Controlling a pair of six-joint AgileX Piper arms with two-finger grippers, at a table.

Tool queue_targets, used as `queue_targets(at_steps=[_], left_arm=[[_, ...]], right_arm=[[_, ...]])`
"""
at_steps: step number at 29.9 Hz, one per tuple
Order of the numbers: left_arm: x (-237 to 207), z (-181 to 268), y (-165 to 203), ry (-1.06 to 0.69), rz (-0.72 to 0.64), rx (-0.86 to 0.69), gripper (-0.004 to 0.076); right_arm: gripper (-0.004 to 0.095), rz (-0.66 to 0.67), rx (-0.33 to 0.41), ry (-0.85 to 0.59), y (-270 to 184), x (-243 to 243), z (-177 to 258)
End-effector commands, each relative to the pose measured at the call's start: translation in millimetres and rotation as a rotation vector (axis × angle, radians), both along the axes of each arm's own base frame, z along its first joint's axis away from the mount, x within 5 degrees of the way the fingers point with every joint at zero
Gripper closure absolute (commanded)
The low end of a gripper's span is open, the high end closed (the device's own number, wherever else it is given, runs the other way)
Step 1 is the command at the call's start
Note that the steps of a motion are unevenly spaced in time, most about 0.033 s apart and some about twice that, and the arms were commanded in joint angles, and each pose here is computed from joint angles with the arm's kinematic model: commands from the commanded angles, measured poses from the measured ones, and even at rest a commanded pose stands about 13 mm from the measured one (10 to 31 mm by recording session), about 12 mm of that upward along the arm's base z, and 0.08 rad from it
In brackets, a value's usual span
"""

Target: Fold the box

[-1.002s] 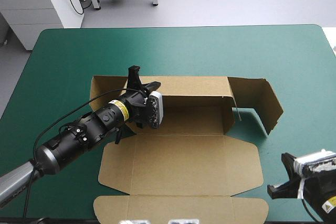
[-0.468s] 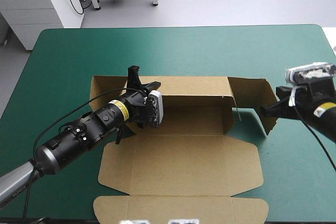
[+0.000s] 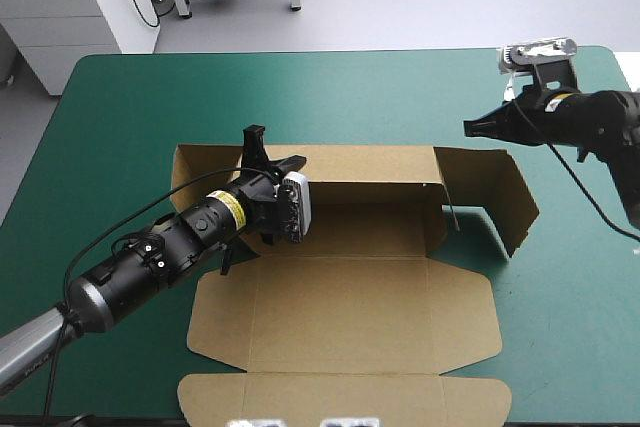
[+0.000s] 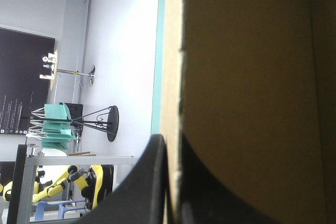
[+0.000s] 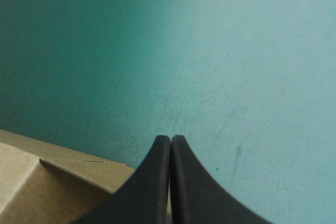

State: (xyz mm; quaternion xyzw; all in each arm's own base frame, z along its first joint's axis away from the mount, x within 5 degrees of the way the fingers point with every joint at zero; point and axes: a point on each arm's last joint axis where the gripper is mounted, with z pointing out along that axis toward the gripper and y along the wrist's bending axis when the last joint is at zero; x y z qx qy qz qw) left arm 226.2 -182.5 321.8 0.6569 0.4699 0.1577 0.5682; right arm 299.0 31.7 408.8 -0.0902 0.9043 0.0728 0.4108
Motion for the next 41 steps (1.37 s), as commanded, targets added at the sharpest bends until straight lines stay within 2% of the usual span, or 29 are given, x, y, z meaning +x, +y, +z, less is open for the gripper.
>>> queue_targets(at_steps=[1, 10, 22, 28, 32, 36, 41], left_arm=[[-3.4, 17.4, 1.9, -0.033, 0.002, -0.065, 0.0732], [-3.5, 18.0, 1.6, -0.024, 0.005, -0.088, 0.0732], [-3.6, 19.5, 1.0, -0.022, 0.004, -0.116, 0.0732], [-3.3, 19.3, 1.4, -0.012, 0.010, -0.124, 0.0732], [2.9, 22.0, 8.4, 0.014, 0.055, -0.207, 0.0732], [6.4, 22.7, 13.7, 0.014, 0.079, -0.217, 0.0732], [6.4, 22.4, 13.9, 0.013, 0.079, -0.209, 0.0732]], right_arm=[[0.0926, 0.007, 0.022, -0.030, 2.6, 10.7, 13.7], [0.0926, -0.005, 0.042, 0.106, 5.0, 35.7, -7.9], [0.0926, 0.048, 0.009, 0.394, 6.4, 22.6, -30.3], [0.0928, 0.070, 0.051, 0.381, 10.3, 18.4, -25.2], [0.0928, 0.061, 0.026, 0.379, 8.1, 18.1, -25.1], [0.0928, 0.054, 0.014, 0.379, 6.8, 18.2, -25.4], [0.0928, 0.088, 0.076, 0.380, 13.0, 18.2, -24.4]])
